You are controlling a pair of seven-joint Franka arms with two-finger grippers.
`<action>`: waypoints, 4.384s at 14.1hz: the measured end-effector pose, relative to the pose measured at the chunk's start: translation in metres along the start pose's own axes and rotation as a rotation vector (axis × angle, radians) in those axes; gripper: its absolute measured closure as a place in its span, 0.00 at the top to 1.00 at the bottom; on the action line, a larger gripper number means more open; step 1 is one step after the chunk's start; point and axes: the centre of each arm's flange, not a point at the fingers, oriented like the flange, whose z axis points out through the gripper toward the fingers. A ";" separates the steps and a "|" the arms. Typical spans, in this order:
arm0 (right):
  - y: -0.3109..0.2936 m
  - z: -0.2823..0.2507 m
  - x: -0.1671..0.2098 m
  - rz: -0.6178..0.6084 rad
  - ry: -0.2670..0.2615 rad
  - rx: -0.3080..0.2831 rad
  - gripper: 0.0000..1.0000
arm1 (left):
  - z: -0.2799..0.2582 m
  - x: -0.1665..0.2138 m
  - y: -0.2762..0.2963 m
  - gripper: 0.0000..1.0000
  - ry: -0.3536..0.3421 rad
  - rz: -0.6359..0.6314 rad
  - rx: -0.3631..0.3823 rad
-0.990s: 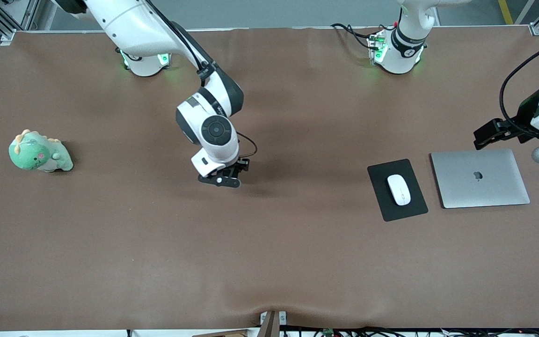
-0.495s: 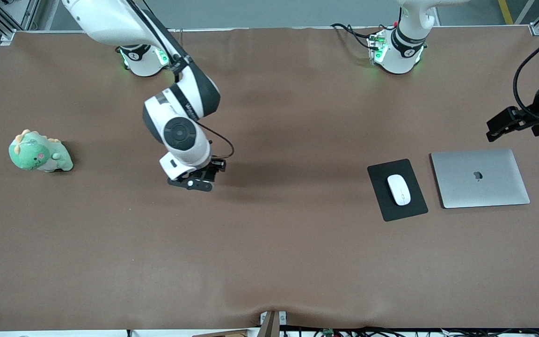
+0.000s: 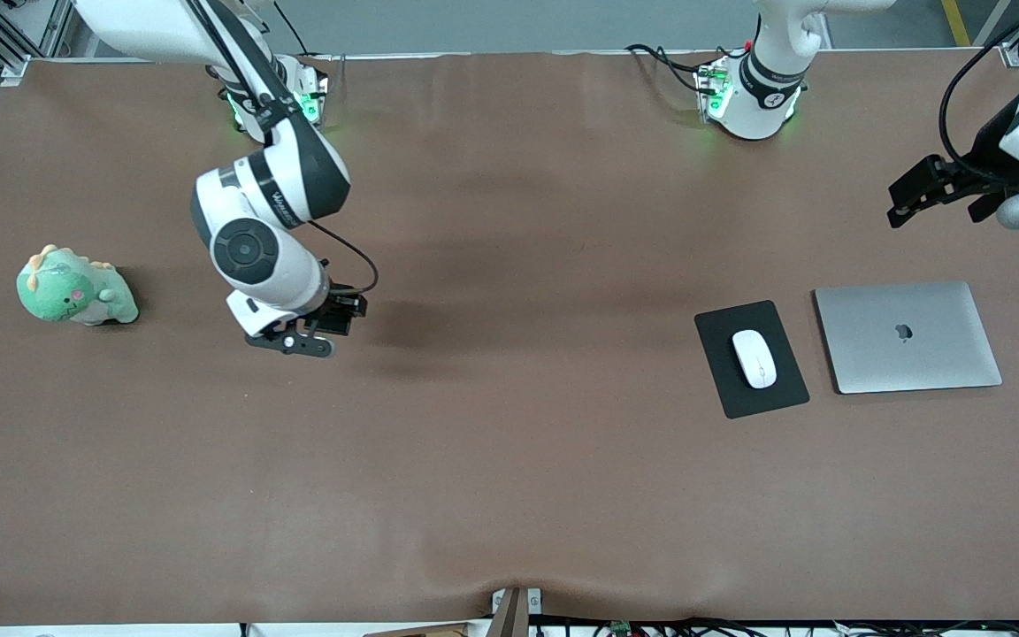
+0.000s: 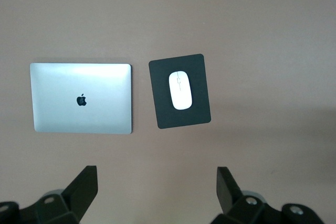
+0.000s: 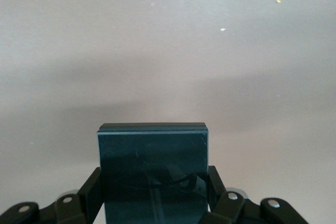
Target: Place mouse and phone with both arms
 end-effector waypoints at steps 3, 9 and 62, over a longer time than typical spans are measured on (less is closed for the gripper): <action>0.025 0.003 -0.004 -0.003 -0.012 -0.006 0.81 | 0.001 -0.002 -0.002 1.00 -0.003 0.008 0.000; 0.086 0.018 -0.004 -0.037 0.005 0.014 0.81 | 0.006 -0.005 0.017 1.00 -0.014 0.050 0.003; 0.317 -0.041 0.061 -0.276 -0.150 0.115 1.00 | 0.004 -0.006 0.019 1.00 -0.028 0.056 0.005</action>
